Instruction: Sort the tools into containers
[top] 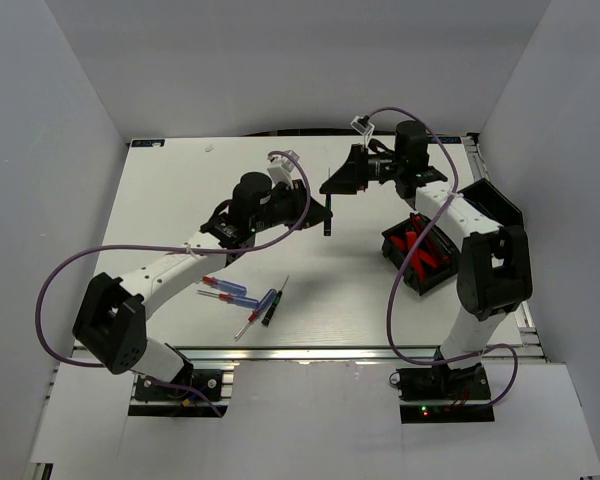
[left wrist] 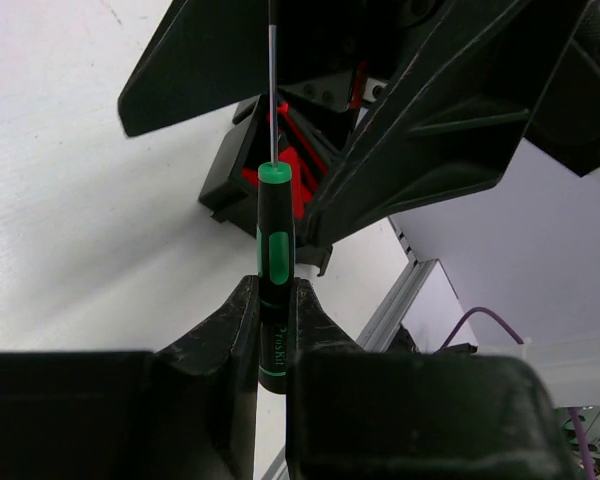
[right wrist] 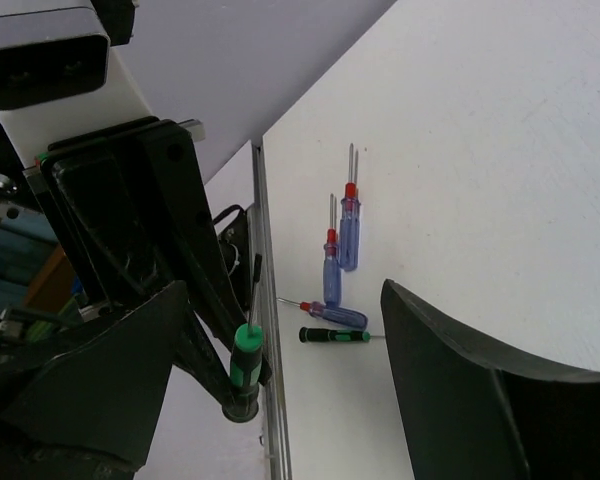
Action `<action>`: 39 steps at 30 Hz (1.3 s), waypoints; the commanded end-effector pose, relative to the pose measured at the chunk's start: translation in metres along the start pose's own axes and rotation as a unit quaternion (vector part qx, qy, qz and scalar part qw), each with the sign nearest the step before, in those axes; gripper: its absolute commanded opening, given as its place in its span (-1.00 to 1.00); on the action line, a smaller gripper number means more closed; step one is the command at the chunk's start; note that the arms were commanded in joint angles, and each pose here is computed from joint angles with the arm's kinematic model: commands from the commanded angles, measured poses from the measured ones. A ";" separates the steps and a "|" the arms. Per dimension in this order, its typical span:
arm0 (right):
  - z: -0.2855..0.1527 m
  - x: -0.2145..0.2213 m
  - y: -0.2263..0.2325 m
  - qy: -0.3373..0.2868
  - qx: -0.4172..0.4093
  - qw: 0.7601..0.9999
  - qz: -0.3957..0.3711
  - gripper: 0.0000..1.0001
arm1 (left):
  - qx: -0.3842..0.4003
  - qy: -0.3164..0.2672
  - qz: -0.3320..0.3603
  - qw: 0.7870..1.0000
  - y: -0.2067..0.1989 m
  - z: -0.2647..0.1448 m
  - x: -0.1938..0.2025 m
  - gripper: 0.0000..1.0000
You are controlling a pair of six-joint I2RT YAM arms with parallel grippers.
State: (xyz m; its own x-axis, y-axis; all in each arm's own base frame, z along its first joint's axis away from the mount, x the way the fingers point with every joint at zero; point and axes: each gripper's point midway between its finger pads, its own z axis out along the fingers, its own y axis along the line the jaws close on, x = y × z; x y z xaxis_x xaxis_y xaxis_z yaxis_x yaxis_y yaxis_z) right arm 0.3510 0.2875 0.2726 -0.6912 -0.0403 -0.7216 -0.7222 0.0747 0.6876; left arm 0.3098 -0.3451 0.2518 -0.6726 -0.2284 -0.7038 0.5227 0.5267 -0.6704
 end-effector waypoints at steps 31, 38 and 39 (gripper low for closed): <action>-0.080 -0.036 -0.031 0.028 0.211 0.952 -0.221 -1.00 | -0.072 -0.008 0.064 0.995 0.021 -0.070 0.003 0.66; -0.196 -0.015 -0.078 0.099 0.422 0.867 -0.247 -1.00 | -0.139 0.038 0.037 0.989 0.059 -0.111 0.061 0.65; -0.205 -0.012 -0.081 0.109 0.436 0.858 -0.249 -1.00 | -0.152 0.047 0.033 0.987 0.069 -0.115 0.072 0.65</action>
State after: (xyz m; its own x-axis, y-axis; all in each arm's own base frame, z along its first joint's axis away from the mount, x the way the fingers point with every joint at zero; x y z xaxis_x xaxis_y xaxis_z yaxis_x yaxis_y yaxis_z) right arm 0.4211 0.1257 0.2576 -0.3573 -0.2952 -0.8861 -0.7501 0.6559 0.0840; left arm 0.2496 -0.2521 0.2057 -0.6635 -0.1389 -0.7352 0.4531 0.7074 -0.5425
